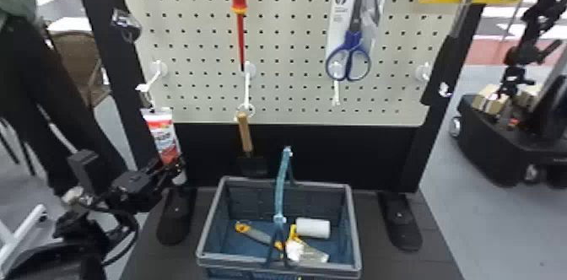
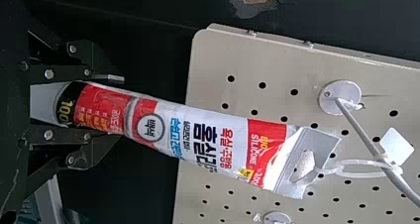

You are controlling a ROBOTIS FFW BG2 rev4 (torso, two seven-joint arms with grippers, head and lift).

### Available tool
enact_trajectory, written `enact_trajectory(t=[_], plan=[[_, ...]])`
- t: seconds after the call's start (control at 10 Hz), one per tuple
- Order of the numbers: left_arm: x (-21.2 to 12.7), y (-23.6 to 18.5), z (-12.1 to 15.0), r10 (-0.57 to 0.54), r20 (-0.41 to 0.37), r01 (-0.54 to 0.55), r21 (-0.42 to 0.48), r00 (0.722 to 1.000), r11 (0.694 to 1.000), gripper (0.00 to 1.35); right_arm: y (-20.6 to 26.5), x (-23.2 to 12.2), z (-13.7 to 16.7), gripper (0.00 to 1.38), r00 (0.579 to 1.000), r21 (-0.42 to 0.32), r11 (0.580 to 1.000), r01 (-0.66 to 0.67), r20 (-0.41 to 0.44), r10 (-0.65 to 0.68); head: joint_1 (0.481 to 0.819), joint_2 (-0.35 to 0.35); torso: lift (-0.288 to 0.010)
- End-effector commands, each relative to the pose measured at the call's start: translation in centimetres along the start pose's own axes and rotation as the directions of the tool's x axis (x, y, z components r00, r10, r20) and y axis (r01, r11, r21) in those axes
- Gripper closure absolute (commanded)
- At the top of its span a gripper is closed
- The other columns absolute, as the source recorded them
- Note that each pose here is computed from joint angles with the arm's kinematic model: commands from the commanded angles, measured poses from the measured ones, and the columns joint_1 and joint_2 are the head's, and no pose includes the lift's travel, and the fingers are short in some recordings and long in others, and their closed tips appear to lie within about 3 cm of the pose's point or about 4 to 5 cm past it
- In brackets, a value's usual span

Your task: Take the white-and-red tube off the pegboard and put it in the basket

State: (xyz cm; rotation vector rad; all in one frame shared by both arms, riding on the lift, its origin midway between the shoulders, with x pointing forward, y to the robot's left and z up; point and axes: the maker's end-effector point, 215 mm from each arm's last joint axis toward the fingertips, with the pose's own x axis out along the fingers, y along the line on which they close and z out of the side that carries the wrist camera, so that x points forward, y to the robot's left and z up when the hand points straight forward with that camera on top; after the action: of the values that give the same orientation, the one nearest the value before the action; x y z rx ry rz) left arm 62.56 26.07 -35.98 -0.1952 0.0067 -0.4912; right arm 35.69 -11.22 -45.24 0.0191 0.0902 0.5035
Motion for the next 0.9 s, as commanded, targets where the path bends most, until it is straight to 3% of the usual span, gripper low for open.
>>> enact_trajectory(t=[0.0, 0.8], plan=[[-0.02, 0.02, 0.06, 0.000, 0.002, 0.000, 0.001, 1.000, 1.000, 1.19, 0.02, 0.00, -0.02, 0.29, 1.000, 0.001, 1.000, 0.000, 0.000, 0.000, 0.549, 0.000, -0.100], [0.03, 0.17, 1.04, 0.005, 0.032, -0.006, 0.008, 0.999, 1.000, 1.19, -0.02, 0.08, 0.07, 0.29, 1.000, 0.000, 1.000, 0.000, 0.002, 0.000, 0.549, 0.000, -0.100]])
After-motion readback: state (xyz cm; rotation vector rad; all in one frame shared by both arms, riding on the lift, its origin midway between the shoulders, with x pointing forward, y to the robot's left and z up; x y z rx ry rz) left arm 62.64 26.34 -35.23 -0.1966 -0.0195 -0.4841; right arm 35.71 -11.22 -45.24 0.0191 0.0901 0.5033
